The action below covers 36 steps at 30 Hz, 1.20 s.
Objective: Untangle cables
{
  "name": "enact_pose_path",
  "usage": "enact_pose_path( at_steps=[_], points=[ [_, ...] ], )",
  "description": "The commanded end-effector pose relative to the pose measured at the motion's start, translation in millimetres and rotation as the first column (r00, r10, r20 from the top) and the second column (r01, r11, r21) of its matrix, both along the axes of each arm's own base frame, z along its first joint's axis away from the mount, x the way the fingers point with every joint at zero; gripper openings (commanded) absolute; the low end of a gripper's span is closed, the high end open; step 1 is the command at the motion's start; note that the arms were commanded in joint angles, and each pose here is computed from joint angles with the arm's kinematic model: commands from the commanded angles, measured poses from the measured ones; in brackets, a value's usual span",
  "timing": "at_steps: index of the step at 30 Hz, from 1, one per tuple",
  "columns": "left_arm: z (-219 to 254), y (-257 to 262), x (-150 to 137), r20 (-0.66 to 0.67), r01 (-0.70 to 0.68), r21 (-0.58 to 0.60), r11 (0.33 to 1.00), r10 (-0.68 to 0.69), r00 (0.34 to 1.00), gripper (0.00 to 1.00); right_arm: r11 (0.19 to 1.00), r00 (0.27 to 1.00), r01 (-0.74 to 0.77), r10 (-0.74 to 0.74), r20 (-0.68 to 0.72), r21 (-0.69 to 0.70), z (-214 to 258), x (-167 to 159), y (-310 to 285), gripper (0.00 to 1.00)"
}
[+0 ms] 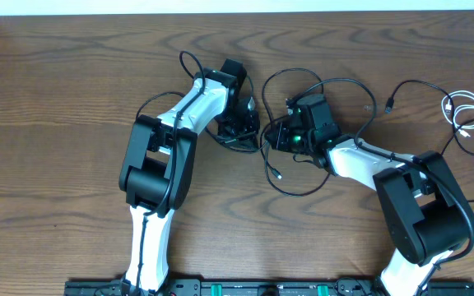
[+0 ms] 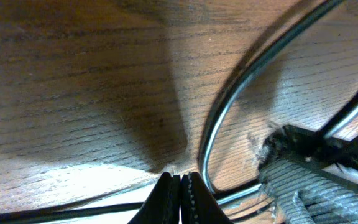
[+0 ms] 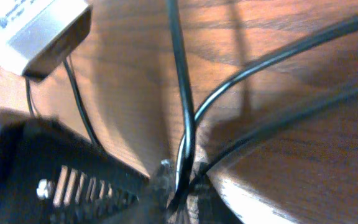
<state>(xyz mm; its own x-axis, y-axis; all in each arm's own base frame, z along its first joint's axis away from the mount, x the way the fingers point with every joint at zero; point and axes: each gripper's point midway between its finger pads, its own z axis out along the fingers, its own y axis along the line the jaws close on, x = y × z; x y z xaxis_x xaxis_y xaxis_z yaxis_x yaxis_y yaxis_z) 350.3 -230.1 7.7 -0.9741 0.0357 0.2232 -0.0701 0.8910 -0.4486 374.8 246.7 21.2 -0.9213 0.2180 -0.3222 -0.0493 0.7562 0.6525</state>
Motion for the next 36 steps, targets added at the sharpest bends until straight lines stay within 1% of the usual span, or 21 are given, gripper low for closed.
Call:
enact_pose_path(
  at_steps=[1,4,7,9,13,17,20,22,24,26,28,29,30,32,36],
  points=[
    [-2.7,2.5,-2.2,0.001,0.033,-0.02,0.999,-0.033,0.999,0.07,1.0,1.0,0.011,-0.011,0.01,-0.007,-0.8,3.2,-1.8,0.01],
    [18.8,12.3,13.9,0.067,0.006,-0.03,1.0,-0.004,0.998,0.07,1.0,1.0,-0.014,0.014,0.01,0.022,8.2,-0.2,2.2,0.01],
    [65.2,28.2,39.6,0.198,-0.042,-0.075,0.996,0.056,0.979,0.07,0.999,0.996,-0.05,0.048,0.073,0.02,25.5,1.6,3.8,0.01],
    [107.4,43.2,56.2,0.315,-0.073,-0.115,0.991,0.106,0.943,0.07,0.996,0.984,-0.089,0.086,0.155,0.012,47.2,3.9,5.3,0.01],
    [169.1,70.6,72.5,0.476,-0.116,-0.158,0.981,0.179,0.861,0.08,0.99,0.942,-0.141,0.132,0.307,0.005,95.2,6.1,7.1,0.01],
    [206.1,105.8,76.5,0.582,-0.192,-0.112,0.975,0.221,0.783,0.07,0.986,0.876,-0.163,0.138,0.463,0.015,158.0,6.6,7.1,0.01],
    [217.1,119.2,72.6,0.605,-0.226,-0.088,0.97,0.232,0.762,0.07,0.984,0.792,-0.178,0.131,0.597,0.02,217.9,6.3,5.4,0.01],
    [216.7,121.1,68.9,0.598,-0.231,-0.077,0.97,0.23,0.768,0.08,0.984,0.74,-0.174,0.103,0.665,0.042,258.4,6.8,2.5,0.01],
    [212.7,120.5,66.6,0.585,-0.231,-0.071,0.97,0.228,0.779,0.08,0.984,0.667,-0.174,0.084,0.74,0.045,301.4,6.9,-2.1,0.01],
    [206.7,120.2,64.6,0.567,-0.231,-0.063,0.971,0.225,0.792,0.08,0.984,0.564,-0.174,0.076,0.822,0.029,348.9,4.4,-8.2,0.01],
    [203.9,120.2,61.6,0.553,-0.231,-0.057,0.971,0.224,0.802,0.08,0.986,0.475,-0.166,0.084,0.876,-0.004,379.6,1.5,-14.1,0.01],
    [202.2,120.6,58.8,0.542,-0.232,-0.052,0.971,0.223,0.81,0.08,0.988,0.389,-0.145,0.097,0.916,-0.044,404.8,0.2,-22.6,0.01],
    [201.7,120.7,57.8,0.538,-0.232,-0.05,0.971,0.222,0.813,0.07,0.99,0.357,-0.127,0.099,0.929,-0.057,415.6,0.8,-29.2,0.01],
    [200.2,121.0,55.0,0.528,-0.233,-0.045,0.971,0.221,0.82,0.08,0.995,0.328,-0.073,0.091,0.94,-0.071,429.1,6.0,-47.1,0.01],
    [199.4,121.2,53.3,0.521,-0.233,-0.043,0.972,0.221,0.824,0.08,0.99,0.339,0.13,0.015,0.941,-0.063,436.1,30.7,-105.1,0.01]
  ],
)
